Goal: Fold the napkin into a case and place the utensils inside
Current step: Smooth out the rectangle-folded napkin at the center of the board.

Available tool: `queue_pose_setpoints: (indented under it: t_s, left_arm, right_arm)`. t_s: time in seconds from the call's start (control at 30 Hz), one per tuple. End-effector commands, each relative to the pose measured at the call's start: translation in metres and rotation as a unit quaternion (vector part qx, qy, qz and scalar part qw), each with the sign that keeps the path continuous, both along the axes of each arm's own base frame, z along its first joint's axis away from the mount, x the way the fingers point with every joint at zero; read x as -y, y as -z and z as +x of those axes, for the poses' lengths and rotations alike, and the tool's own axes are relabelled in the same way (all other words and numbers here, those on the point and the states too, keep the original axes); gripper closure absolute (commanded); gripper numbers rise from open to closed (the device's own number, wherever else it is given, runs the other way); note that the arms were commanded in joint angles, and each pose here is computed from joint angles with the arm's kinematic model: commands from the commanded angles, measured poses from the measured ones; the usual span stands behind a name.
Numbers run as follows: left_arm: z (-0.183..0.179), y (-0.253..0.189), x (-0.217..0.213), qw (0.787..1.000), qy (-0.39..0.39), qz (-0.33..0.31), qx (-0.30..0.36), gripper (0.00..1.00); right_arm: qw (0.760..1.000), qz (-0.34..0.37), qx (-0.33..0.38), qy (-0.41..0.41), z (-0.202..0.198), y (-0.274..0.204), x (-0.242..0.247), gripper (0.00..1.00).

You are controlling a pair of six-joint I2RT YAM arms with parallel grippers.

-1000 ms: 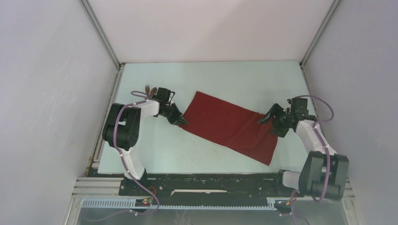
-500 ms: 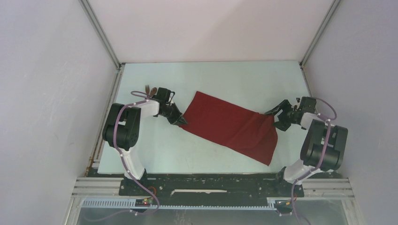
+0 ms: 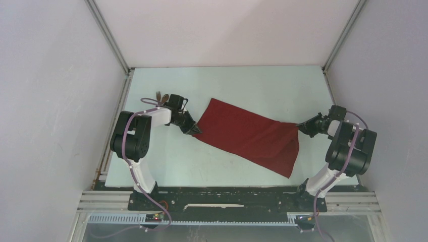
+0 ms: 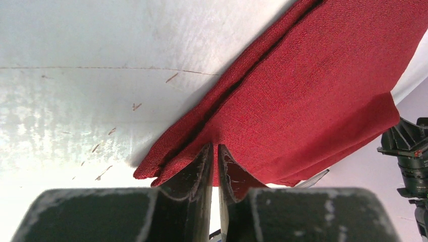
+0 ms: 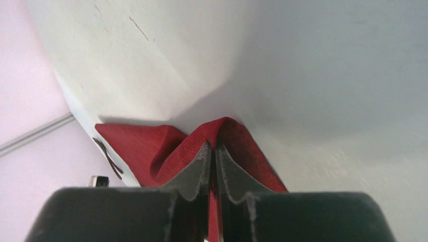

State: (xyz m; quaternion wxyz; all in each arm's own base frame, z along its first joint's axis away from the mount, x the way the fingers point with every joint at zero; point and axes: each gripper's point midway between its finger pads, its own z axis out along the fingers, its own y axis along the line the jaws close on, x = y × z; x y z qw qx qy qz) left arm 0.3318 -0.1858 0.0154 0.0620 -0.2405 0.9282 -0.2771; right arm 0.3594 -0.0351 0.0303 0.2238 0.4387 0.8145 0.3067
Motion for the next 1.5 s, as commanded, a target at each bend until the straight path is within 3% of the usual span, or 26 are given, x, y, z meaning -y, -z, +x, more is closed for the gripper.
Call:
queue_pose_setpoints:
  t_s: [0.0,0.17,0.27,0.3,0.33,0.43,0.5,0.63,0.7,0.8,1.03,1.3,1.47]
  left_arm:
    - [-0.008,0.022,-0.010,0.999,-0.006,0.034,-0.018,0.85]
    - [-0.005,0.021,-0.010,0.999,-0.005,0.037,-0.012,0.85]
    - [0.003,0.005,-0.010,0.999,0.008,0.044,0.019,0.80]
    - [0.006,-0.005,-0.010,0.998,0.016,0.049,0.035,0.75]
    - [0.011,-0.016,-0.009,0.997,0.024,0.056,0.053,0.72]
    - [0.016,-0.046,-0.006,0.991,0.052,0.069,0.099,0.60]
    - [0.013,-0.062,-0.002,0.988,0.071,0.074,0.117,0.50]
    - [-0.001,-0.075,-0.006,0.983,0.086,0.081,0.138,0.28]
    - [-0.009,-0.076,-0.013,0.981,0.091,0.092,0.147,0.24]
    - [-0.020,-0.067,-0.029,0.977,0.092,0.130,0.145,0.24]
    - [-0.026,-0.039,-0.039,0.975,0.091,0.172,0.103,0.45]
    - [-0.012,-0.017,-0.030,0.975,0.079,0.193,0.076,0.52]
    - [-0.020,-0.007,-0.023,0.978,0.068,0.189,0.053,0.56]
  right_arm:
    - [0.998,-0.041,0.027,0.050,-0.001,-0.032,0.025,0.89]
    - [0.992,-0.077,0.030,0.091,-0.010,-0.055,0.043,0.87]
    - [0.995,-0.066,0.008,0.080,-0.015,-0.046,0.041,0.48]
    - [0.996,-0.071,-0.001,0.061,-0.018,-0.045,0.036,0.41]
    - [0.995,-0.090,-0.012,0.036,-0.018,-0.047,0.030,0.34]
    - [0.979,-0.189,-0.071,-0.026,-0.045,-0.055,0.016,0.28]
    - [0.972,-0.213,-0.077,-0.062,-0.065,-0.064,-0.005,0.22]
    - [0.987,-0.127,-0.035,-0.095,-0.090,-0.066,-0.040,0.15]
    - [0.991,-0.079,-0.016,-0.109,-0.096,-0.062,-0.054,0.14]
    - [0.985,-0.050,-0.038,-0.161,-0.108,-0.051,-0.081,0.12]
    - [0.966,-0.135,-0.166,-0.148,-0.134,-0.014,-0.080,0.23]
    - [0.960,-0.148,-0.195,-0.137,-0.141,-0.007,-0.084,0.25]
    - [0.956,-0.147,-0.237,-0.094,-0.149,-0.003,-0.083,0.26]
